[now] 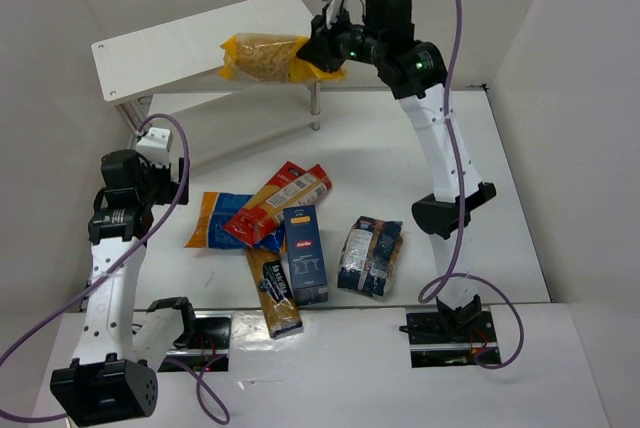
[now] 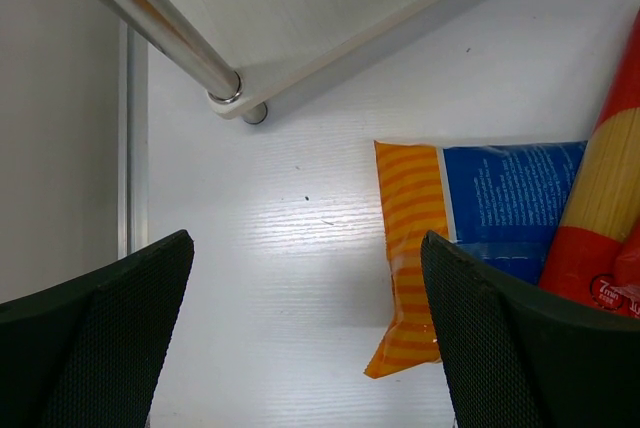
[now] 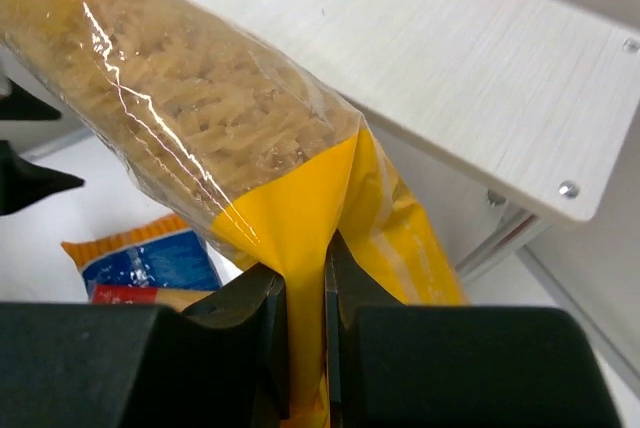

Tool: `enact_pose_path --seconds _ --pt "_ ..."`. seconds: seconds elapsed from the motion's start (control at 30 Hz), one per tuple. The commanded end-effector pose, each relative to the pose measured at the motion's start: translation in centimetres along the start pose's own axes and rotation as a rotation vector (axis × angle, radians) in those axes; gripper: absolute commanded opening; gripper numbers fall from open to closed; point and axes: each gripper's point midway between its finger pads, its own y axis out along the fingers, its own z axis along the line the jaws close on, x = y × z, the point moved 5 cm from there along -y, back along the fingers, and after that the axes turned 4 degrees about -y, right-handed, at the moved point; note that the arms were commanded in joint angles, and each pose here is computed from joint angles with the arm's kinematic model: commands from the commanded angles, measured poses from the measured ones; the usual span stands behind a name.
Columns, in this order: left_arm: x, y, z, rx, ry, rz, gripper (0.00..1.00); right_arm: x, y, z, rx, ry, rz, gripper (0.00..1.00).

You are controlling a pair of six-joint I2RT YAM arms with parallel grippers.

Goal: Place and organize the pasta boxes and bags onto the shelf

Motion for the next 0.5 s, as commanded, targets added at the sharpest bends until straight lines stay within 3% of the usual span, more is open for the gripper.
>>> enact_pose_path --seconds 0.0,0.2,0.47 --pt "0.3 0.3 0.0 -0.004 -0.016 -0.022 1.00 9.3 -5.5 2.3 0.071 -0.135 -0.322 0.00" --pt "0.3 0.3 -0.2 -0.023 -0.005 -0.032 1.00 12.6 -7.8 2.1 -0.002 -0.224 -0.451 0.00" --pt "0.2 0.2 0.3 -0.006 -0.005 -0.031 1.00 11.8 -4.9 -1.4 -0.173 -0.241 -0.465 0.00"
